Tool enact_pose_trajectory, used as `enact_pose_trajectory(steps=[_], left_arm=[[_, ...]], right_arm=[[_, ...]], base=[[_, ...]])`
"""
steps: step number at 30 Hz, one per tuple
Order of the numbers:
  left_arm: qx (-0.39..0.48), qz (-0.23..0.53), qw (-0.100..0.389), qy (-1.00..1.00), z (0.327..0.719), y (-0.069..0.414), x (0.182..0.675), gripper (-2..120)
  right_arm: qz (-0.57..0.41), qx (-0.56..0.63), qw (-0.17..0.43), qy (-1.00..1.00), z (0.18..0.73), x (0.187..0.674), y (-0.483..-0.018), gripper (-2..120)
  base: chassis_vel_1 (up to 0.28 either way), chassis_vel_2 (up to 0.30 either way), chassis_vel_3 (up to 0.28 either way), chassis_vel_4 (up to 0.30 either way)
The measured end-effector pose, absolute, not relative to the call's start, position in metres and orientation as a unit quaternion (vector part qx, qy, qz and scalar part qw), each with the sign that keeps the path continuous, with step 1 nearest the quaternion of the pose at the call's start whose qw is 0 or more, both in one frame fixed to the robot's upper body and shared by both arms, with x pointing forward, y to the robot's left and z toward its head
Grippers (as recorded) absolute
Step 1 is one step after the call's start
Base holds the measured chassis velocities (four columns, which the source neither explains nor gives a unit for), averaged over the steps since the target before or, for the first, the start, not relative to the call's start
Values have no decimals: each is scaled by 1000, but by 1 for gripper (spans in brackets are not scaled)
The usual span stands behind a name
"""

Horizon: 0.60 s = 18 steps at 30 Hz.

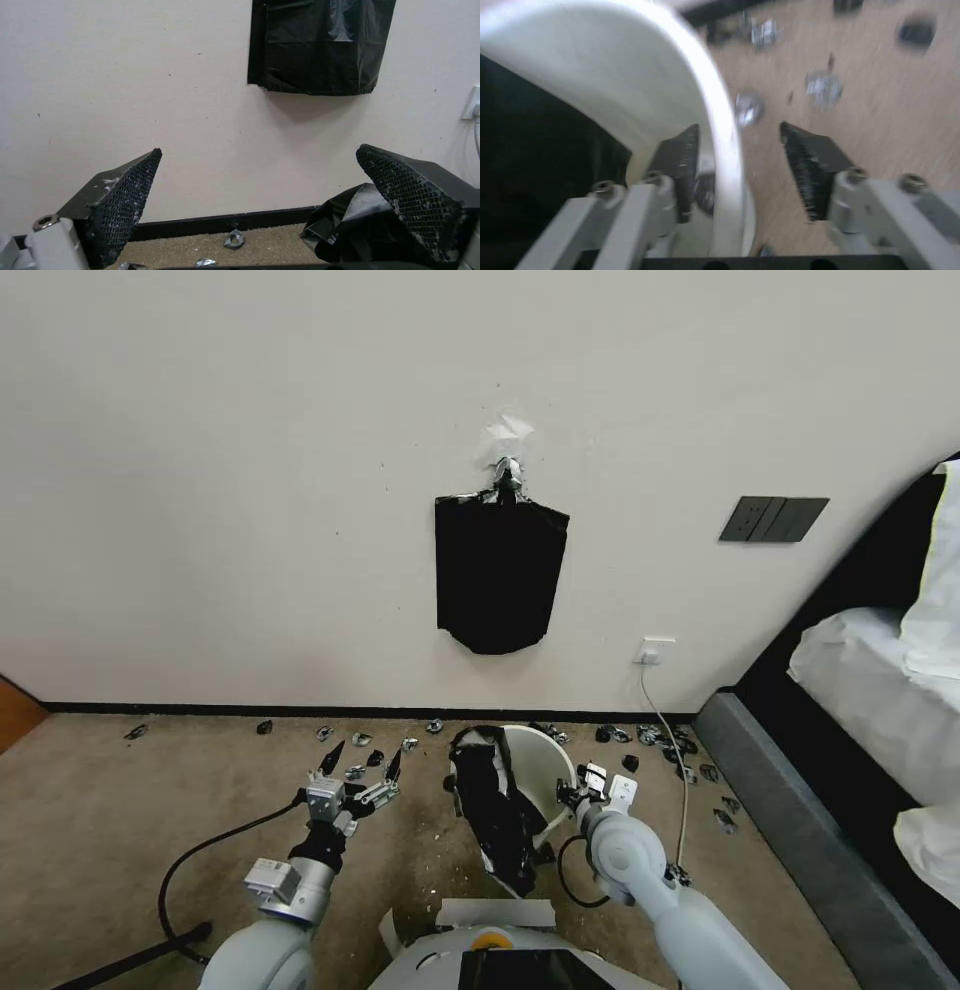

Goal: Place a trash bag onto the trash bin.

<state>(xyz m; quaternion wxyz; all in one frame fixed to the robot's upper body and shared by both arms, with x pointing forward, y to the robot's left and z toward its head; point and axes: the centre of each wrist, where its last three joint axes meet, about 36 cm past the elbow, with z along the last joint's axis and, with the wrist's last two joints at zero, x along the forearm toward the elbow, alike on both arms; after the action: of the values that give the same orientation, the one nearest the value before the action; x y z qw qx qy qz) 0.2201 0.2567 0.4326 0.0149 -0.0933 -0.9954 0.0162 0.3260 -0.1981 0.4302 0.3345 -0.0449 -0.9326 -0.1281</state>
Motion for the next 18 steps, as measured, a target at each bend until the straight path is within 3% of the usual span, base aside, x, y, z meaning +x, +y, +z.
enact_pose_trajectory(steps=[2,4,7,13,18], left_arm=[[-93,17,14,-995,434,256,220,100],[-93,18,15,-995,434,256,219,100],[-93,18,26,-995,433,252,219,100],[-92,17,57,-994,431,241,216,100],[-88,21,76,-993,436,232,212,100]], right_arm=[[-106,-11,296,-949,455,316,-203,61],[-103,1,288,-952,462,313,-204,63],[-84,130,247,-957,507,288,-202,80],[-57,255,261,-929,536,298,-193,98],[-44,279,295,-913,538,328,-175,100]], base=[[0,0,0,0],[0,0,0,0],[0,0,0,0],[0,0,0,0],[0,0,0,0]])
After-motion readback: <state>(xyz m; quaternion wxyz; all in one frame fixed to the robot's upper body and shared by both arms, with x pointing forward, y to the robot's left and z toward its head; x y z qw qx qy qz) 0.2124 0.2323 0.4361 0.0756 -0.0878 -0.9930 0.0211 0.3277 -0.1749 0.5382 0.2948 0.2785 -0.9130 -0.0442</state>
